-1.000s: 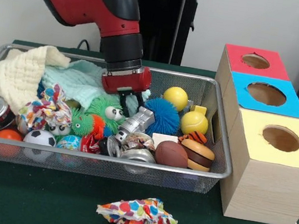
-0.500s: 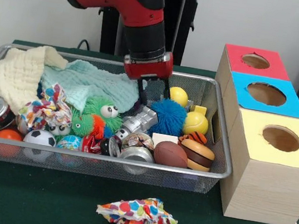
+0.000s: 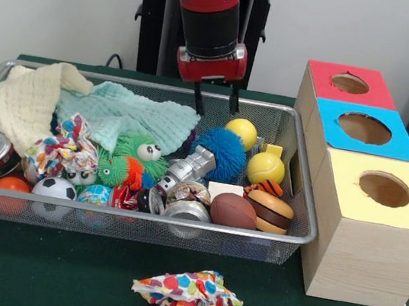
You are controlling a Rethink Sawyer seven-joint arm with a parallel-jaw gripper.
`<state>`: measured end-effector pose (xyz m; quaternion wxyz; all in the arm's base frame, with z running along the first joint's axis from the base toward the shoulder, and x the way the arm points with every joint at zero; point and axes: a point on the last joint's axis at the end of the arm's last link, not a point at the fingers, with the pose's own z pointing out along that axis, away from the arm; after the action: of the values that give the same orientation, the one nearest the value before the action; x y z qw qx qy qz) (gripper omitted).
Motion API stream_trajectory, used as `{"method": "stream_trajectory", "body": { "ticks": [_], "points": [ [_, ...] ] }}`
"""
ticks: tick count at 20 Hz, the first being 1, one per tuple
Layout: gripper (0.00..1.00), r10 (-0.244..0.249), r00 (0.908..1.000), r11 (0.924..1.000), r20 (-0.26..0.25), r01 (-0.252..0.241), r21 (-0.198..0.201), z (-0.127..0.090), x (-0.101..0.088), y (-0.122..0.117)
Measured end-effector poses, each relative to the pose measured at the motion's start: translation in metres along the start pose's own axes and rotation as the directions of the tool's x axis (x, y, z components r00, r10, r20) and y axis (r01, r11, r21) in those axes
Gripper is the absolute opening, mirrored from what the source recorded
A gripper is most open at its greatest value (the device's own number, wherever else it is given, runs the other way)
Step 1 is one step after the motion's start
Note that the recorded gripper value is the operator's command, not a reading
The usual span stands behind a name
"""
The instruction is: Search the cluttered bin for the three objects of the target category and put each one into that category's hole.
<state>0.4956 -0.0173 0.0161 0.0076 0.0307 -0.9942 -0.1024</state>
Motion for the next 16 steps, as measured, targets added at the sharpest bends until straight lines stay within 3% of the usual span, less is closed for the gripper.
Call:
{"method": "stream_trajectory", "body": {
  "ticks": [3, 11, 14, 16],
  "points": [
    [1.0, -0.09, 0.9959, 0.9926, -0.004, 0.09, 0.081, 0.0, 0.007, -0.013],
    [1.0, -0.204, 0.9788, 0.9635, -0.013, 0.203, 0.174, 0.003, 0.02, -0.034],
    [1.0, -0.262, 0.9643, 0.9435, 0.037, 0.248, 0.22, 0.005, 0.017, -0.043],
    [1.0, -0.271, 0.9572, 0.9419, 0.102, 0.242, 0.233, 0.008, 0.012, -0.047]
  ]
}}
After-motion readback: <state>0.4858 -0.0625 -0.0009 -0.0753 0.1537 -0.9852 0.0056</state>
